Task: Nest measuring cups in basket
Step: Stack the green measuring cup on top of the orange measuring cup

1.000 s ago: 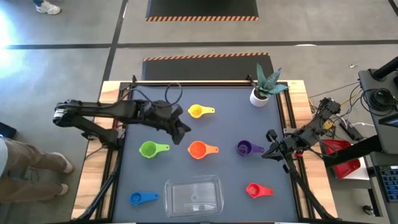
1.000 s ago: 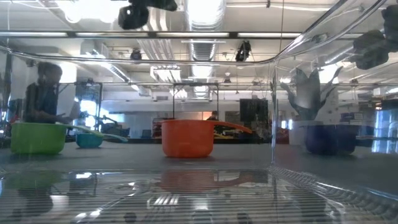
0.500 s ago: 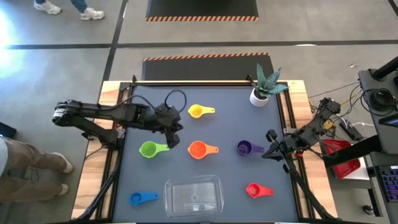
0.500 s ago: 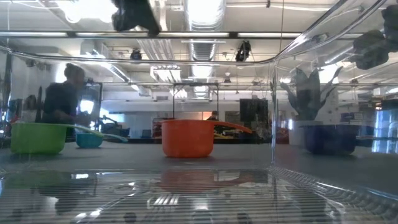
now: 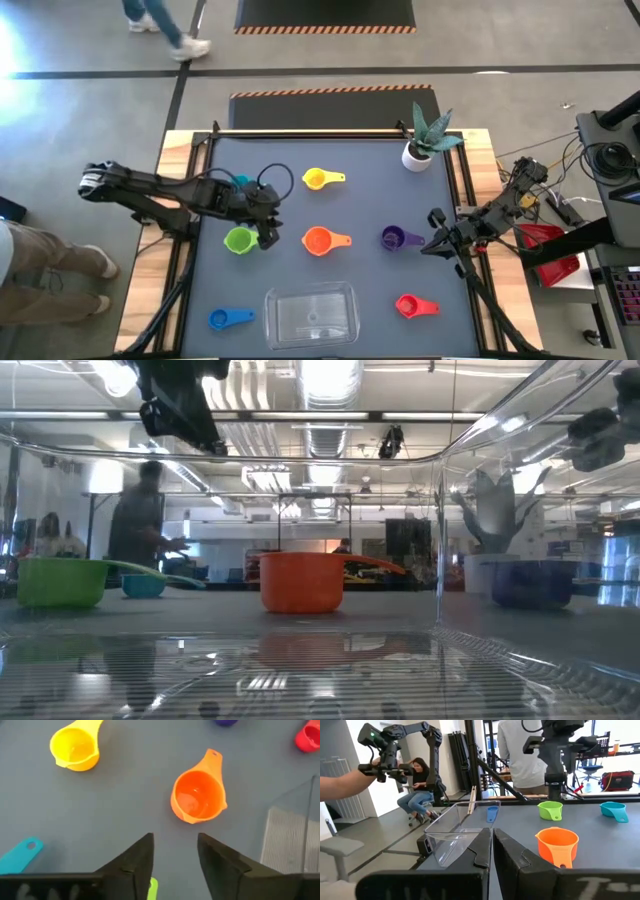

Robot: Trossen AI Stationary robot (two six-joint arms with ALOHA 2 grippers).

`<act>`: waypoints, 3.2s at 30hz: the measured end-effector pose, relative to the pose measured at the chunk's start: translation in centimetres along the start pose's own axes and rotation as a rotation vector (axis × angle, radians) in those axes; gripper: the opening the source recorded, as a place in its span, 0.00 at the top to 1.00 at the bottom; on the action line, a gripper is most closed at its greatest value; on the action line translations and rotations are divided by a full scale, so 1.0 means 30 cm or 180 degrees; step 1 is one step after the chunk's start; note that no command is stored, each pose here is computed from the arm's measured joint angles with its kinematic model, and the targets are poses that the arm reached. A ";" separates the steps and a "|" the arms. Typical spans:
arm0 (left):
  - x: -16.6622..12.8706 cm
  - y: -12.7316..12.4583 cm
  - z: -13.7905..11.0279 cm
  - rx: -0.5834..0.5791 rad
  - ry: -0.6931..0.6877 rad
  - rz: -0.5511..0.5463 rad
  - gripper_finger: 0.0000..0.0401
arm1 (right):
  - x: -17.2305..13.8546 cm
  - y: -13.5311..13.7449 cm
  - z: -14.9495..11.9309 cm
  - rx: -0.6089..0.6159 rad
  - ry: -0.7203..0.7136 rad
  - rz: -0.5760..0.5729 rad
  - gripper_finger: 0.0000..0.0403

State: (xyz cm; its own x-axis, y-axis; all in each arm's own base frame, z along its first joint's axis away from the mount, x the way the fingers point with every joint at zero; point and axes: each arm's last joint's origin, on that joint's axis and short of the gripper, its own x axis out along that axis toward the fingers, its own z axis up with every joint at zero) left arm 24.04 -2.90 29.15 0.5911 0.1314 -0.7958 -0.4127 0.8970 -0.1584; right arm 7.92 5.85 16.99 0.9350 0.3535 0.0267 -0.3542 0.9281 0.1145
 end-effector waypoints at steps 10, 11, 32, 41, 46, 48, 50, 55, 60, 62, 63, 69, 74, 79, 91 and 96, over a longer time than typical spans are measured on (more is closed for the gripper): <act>0.019 -0.006 -0.029 0.0135 0.0501 -0.0264 0.57 | 0.000 0.000 0.000 0.0001 0.0000 -0.0001 0.98; 0.019 -0.006 -0.029 0.0157 0.0500 -0.0252 0.57 | 0.000 0.000 0.000 0.0000 -0.0001 0.0001 0.98; 0.142 -0.010 -0.083 0.0503 0.1210 0.0198 0.34 | 0.000 0.000 0.000 0.0000 0.0000 0.0000 0.98; 0.144 0.011 -0.111 0.0642 0.1443 0.0460 0.33 | 0.000 0.000 0.000 0.0002 -0.0001 0.0001 0.98; 0.166 0.030 -0.148 0.0587 0.1397 0.0463 0.33 | 0.000 0.000 0.000 0.0002 -0.0001 -0.0001 0.98; 0.182 0.038 -0.167 0.0559 0.1398 0.0470 0.33 | 0.000 0.000 0.000 0.0000 0.0000 0.0000 0.98; 0.200 0.043 -0.182 0.0533 0.1366 0.0454 0.33 | 0.000 0.000 0.000 0.0001 0.0000 0.0000 0.98; 0.222 0.047 -0.199 0.0475 0.1334 0.0408 0.33 | 0.000 0.000 0.000 0.0001 -0.0001 0.0001 0.98; 0.226 0.051 -0.203 0.0462 0.1287 0.0506 0.33 | 0.000 0.000 0.000 0.0001 -0.0001 -0.0001 0.98; 0.227 0.053 -0.205 0.0425 0.1291 0.0530 0.33 | 0.000 0.000 0.000 0.0001 0.0000 0.0000 0.98; 0.227 0.053 -0.206 0.0409 0.1291 0.0535 0.33 | 0.000 0.000 0.000 0.0000 -0.0001 0.0000 0.98; 0.227 0.048 -0.212 0.0323 0.1284 0.0555 0.26 | 0.000 0.000 0.000 0.0000 0.0000 0.0001 0.98; 0.226 0.042 -0.219 0.0364 0.1293 0.0543 0.18 | 0.000 0.000 0.000 0.0001 0.0000 0.0001 0.98; 0.232 0.047 -0.235 0.0530 0.1328 0.0565 0.16 | 0.000 0.000 0.000 0.0000 -0.0001 -0.0001 0.98; 0.244 0.063 -0.259 0.0643 0.1348 0.0668 0.17 | 0.000 0.000 0.000 0.0001 0.0000 0.0001 0.98; 0.259 0.075 -0.280 0.0621 0.1327 0.0738 0.17 | 0.000 0.000 0.000 0.0001 -0.0001 0.0000 0.98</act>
State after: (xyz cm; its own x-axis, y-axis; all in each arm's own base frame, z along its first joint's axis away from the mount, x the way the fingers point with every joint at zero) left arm 21.88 -3.41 17.70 0.1564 0.1925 -0.9687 -0.3395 0.9315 0.1303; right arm 7.92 5.85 17.00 0.9350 0.3535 0.0269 -0.3542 0.9281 0.1147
